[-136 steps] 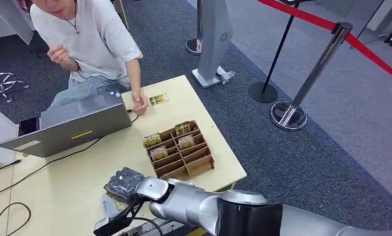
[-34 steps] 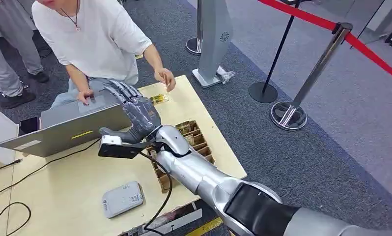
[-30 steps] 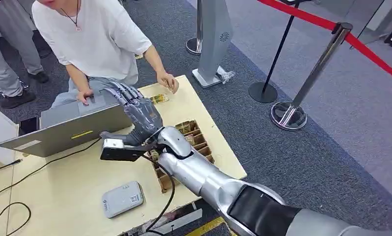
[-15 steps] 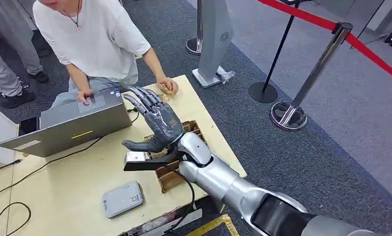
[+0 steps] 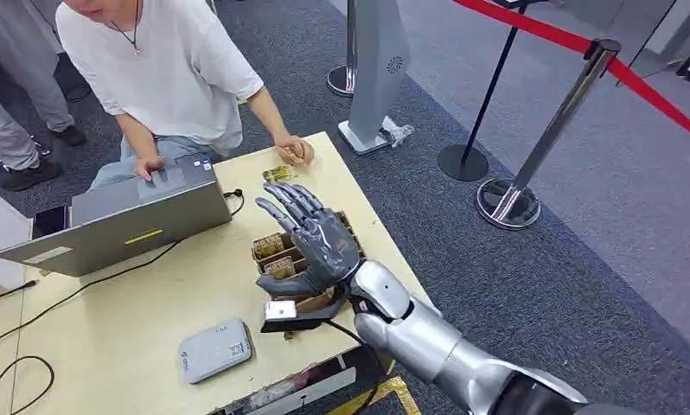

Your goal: Pass the card to the sensor for recognition and then transmit it.

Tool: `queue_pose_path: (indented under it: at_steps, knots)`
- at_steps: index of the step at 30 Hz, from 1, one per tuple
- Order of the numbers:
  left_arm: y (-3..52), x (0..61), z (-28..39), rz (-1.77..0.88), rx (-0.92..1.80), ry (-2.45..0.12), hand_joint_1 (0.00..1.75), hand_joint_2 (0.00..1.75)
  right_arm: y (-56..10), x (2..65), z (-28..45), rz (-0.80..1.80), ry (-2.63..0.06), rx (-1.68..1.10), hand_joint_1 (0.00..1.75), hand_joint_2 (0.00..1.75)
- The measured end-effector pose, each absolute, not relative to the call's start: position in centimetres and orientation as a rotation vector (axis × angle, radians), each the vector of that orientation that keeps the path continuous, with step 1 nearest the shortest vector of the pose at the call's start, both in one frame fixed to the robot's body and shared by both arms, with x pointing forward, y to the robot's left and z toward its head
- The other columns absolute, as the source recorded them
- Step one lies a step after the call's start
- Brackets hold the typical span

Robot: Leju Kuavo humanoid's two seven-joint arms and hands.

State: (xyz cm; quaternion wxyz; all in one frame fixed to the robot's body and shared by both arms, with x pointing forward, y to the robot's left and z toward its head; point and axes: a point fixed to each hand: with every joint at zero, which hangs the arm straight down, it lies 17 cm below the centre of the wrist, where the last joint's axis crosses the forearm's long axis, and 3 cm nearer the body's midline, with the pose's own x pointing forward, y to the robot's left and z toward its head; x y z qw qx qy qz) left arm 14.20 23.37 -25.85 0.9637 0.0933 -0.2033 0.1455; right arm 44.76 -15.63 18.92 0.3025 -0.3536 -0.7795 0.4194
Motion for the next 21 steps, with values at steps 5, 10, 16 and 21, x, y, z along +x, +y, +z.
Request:
queue_pose_path:
  at_steps: [5,10,16,21]
  knots:
    - [23.3,14.2,-25.8,0.292,0.183,-0.415,0.00,0.00,-16.9,44.3,18.9,1.112,-2.046,-0.971,0.00,1.75]
    - [23.3,14.3,-25.8,0.289,0.182,-0.416,0.00,0.00,-18.3,44.5,18.8,1.102,-2.014,-0.962,0.00,1.75]
    - [23.3,14.3,-25.9,0.289,0.181,-0.417,0.00,0.00,-19.4,44.8,18.2,1.115,-1.981,-0.898,0.00,1.75]
    - [23.4,14.3,-25.9,0.289,0.179,-0.417,0.00,0.00,-20.1,45.1,17.3,1.149,-1.941,-0.831,0.00,1.75]
